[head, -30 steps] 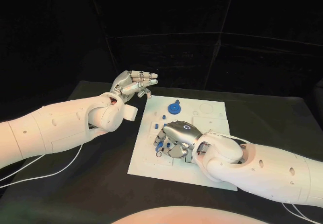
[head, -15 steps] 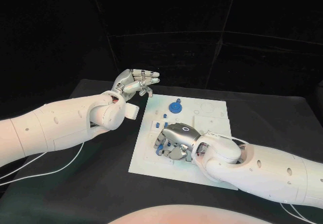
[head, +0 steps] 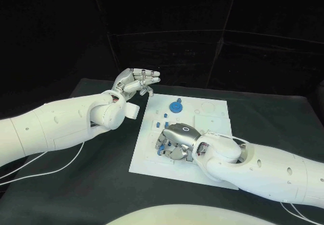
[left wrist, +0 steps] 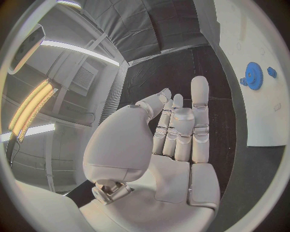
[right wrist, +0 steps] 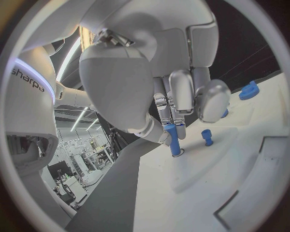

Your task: Assemble the parts on the task board

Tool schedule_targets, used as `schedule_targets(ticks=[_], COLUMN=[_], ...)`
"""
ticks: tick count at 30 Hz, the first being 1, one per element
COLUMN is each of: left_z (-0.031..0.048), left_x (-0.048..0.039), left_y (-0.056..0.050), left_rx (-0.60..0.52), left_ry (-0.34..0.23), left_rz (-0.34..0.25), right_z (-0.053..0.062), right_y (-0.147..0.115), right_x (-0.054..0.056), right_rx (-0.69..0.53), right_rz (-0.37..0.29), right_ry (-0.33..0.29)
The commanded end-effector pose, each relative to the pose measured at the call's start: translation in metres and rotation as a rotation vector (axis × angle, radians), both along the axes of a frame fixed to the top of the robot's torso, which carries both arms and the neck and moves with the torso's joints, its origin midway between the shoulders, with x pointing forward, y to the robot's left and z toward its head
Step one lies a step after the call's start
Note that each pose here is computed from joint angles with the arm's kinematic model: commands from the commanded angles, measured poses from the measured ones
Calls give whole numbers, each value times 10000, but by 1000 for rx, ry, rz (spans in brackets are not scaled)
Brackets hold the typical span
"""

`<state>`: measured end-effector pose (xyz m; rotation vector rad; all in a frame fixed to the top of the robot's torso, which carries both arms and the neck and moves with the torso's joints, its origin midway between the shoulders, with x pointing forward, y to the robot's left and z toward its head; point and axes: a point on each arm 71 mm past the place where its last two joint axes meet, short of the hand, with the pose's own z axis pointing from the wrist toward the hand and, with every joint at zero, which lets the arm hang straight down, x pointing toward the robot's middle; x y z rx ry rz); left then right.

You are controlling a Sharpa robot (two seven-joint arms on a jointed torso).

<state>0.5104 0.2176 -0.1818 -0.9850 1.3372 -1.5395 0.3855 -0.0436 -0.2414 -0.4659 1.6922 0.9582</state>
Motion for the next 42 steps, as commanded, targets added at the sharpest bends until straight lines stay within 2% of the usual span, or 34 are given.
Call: schedule_targets(ticks=[1, 7, 25, 42], left_z=[13, 14, 13, 11], left_x=[-1, -2, 0, 5], left_y=[-10, -5, 2, 7], left_rx=[-7, -7, -6, -5], left_ry=[-2, -2, -2, -2], left_rz=[-10, -9, -8, -6], right_z=[-29, -22, -17, -100], right_y=[1, 15, 51, 71], right_x=[-5, -16, -50, -123], right_rx=[-35, -40, -52, -43], right_rz=[-2, -1, 16, 42], right_ry=[-18, -44, -62, -23])
